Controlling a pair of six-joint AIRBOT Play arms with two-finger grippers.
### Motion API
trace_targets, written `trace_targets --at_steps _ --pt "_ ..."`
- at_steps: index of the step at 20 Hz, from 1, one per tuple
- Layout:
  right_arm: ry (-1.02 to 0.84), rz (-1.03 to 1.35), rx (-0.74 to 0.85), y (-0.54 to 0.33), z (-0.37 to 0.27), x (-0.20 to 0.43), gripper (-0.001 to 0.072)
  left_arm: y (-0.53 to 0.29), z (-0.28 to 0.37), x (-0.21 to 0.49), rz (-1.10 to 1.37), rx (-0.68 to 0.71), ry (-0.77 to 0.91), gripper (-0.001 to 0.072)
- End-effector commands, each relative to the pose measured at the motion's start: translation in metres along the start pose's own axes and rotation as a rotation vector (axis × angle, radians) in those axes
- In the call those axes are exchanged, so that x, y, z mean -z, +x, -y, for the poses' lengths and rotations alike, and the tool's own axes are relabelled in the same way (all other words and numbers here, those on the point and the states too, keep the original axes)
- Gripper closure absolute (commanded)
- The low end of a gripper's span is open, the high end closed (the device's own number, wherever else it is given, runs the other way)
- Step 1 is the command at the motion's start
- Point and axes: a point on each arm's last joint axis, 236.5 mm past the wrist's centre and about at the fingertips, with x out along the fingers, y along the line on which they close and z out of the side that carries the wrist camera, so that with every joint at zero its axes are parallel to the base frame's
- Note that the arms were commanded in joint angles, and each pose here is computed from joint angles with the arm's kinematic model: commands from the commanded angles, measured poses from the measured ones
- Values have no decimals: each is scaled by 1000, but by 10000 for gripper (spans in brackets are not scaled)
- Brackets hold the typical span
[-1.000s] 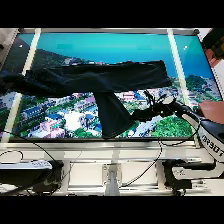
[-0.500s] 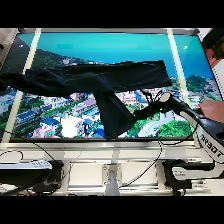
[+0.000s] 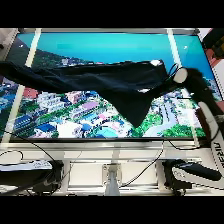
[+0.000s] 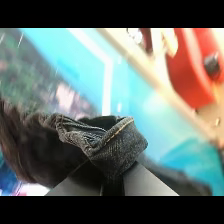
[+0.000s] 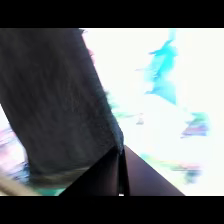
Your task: Fold the clothes and pants, and hang the long-sleeved shirts on hangers.
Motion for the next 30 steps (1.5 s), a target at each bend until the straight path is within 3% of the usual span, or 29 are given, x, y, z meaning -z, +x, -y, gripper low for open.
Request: trace_targets --at_steps 1,5,8,16,18,22,26,30 --pt "14 75 296 -71 87 -12 692 -11 17 -37 136 -6 3 641" --pt "116 102 380 -114 137 8 692 -16 24 -43 153 -19 29 641" --pt "87 19 368 -116 144 34 692 -15 14 -28 90 -63 37 641" --pt "65 -69 270 -68 127 63 693 -57 -80 68 -337 -474 -4 641" --pt "46 -65 279 -55 130 66 694 -68 -82 77 -378 -472 -27 641" --pt "-86 90 462 -62 173 23 694 -71 -81 72 -349 -466 -73 641" --pt "-138 208 565 -59 205 -22 694 -42 -43 44 -206 -299 -153 642" --pt "-146 311 621 -74 229 -71 694 -29 -38 45 -208 -306 -118 642"
